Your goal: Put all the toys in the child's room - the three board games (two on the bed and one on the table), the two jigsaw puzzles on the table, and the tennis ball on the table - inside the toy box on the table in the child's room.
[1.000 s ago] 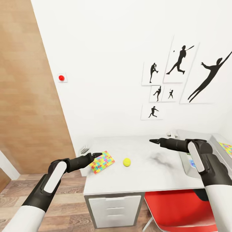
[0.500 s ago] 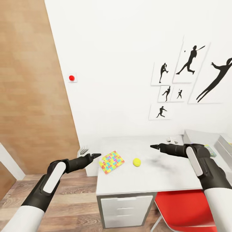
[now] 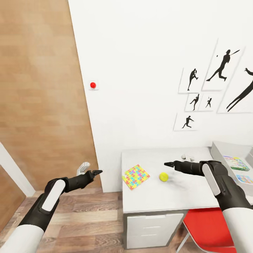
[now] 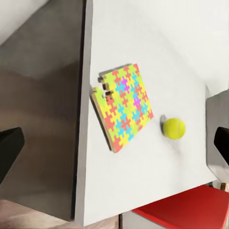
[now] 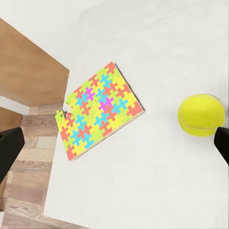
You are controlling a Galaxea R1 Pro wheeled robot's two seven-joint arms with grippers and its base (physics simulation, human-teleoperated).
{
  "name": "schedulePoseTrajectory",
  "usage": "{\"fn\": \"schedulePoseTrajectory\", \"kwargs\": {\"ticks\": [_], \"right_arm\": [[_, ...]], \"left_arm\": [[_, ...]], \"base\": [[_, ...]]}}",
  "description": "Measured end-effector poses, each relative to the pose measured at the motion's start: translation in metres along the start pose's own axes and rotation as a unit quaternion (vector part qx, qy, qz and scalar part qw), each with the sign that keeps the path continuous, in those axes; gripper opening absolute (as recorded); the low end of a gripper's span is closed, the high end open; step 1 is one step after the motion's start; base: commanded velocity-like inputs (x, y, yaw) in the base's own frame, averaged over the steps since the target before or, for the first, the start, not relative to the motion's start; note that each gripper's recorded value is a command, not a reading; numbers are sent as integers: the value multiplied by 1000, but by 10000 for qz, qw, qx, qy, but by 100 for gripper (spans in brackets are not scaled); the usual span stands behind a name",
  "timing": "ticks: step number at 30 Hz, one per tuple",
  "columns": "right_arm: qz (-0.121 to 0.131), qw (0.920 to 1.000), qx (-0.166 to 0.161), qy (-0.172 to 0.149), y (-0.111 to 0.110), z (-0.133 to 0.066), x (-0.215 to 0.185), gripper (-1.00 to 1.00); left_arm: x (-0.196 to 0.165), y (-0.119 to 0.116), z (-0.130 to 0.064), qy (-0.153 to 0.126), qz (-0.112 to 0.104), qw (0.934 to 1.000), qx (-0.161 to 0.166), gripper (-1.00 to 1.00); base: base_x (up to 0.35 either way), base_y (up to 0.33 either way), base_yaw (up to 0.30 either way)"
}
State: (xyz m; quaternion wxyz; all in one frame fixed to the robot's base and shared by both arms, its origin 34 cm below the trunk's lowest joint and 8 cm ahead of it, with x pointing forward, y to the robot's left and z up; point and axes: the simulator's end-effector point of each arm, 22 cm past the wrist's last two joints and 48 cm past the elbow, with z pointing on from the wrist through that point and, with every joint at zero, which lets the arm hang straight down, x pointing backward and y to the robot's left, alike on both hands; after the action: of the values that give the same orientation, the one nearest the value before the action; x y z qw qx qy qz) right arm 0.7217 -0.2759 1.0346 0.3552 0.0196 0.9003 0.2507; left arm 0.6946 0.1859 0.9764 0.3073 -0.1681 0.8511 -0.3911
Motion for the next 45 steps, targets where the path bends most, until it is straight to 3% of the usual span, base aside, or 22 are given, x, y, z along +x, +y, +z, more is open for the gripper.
{"fn": "schedulePoseTrajectory", "kwargs": {"ticks": [11, 20, 31, 45], "right_arm": [[85, 9999, 63, 108, -8, 4, 10, 100], [93, 9998, 91, 131, -10, 4, 12, 100], [97, 9998, 106, 129, -12, 4, 12, 100], [103, 9998, 113, 134, -12, 4, 12, 100]], "left_arm": [[11, 47, -1, 97, -478, 9982, -348, 100], [48, 94, 4, 431, -979, 9915, -746, 100], [73, 122, 4, 604, -1275, 9850, -998, 100], [92, 140, 5, 698, -1474, 9797, -1167, 100]], "base": [[0, 259, 0], [2, 71, 0], [170, 17, 0], [267, 3, 0]]}}
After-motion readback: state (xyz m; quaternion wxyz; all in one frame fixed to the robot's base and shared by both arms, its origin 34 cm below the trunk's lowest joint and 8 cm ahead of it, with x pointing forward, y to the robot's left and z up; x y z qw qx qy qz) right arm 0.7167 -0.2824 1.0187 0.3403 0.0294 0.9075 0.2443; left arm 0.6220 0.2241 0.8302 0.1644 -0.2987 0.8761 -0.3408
